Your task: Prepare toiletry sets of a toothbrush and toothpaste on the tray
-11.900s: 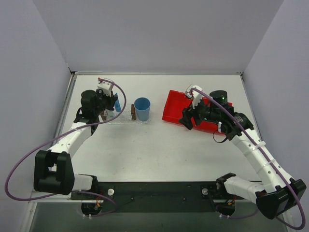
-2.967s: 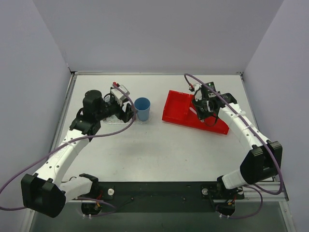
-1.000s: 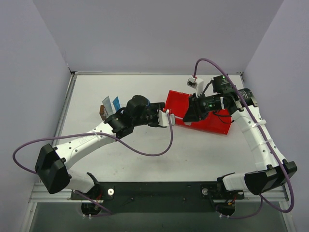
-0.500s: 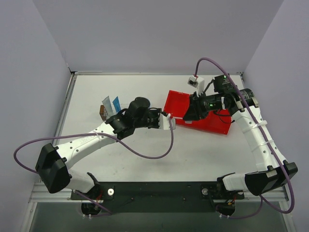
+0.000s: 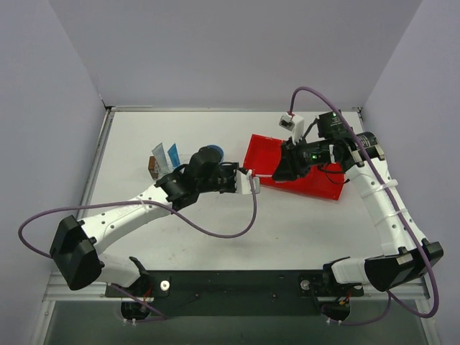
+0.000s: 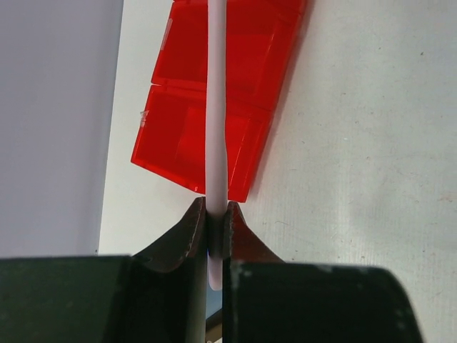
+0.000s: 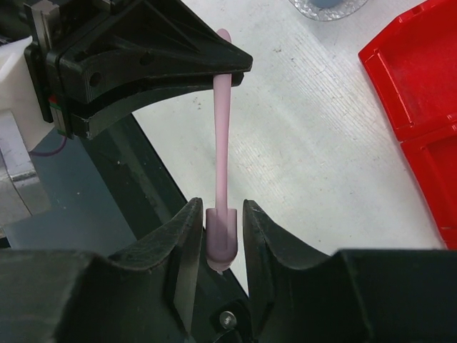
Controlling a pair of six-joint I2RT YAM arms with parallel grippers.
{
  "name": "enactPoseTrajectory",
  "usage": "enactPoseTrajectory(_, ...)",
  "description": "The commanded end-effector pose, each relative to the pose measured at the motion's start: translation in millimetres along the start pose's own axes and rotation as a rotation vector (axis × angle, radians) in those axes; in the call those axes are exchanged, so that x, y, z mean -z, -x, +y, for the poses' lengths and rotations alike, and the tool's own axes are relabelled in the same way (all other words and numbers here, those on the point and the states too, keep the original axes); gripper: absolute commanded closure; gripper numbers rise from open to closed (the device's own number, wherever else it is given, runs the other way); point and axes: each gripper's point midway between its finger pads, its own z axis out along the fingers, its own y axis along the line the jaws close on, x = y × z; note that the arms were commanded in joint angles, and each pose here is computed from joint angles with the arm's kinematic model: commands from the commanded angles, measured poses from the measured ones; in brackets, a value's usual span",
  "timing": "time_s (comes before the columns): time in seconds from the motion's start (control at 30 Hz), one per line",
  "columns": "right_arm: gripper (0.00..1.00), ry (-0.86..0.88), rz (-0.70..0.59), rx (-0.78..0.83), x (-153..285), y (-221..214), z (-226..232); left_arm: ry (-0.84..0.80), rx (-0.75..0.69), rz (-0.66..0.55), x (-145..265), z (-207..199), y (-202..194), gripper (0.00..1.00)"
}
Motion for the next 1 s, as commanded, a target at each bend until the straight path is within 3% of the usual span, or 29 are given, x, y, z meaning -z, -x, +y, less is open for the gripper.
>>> enactPoseTrajectory(0.0, 0.7, -0.034, -0.024, 0.023, 15, 7, 8, 0.122, 0.021, -0.101, 20, 28, 33, 1.0)
enactPoseTrajectory(0.33, 0.42, -0.126, -0.115, 0.056, 37, 38, 5, 0.168, 0.078, -0.122, 38, 23, 27, 1.0)
enactPoseTrajectory(0.6, 0.39, -0.158, -0.211, 0.099, 60, 66, 13, 0.24, 0.171, -0.093, 56, 35, 3, 1.0)
enactPoseTrajectory(0.97, 0.39, -0.102, -0.377, 0.203, 63, 100, 29, 0.424, 0.548, -0.293, 96, 108, 16, 1.0)
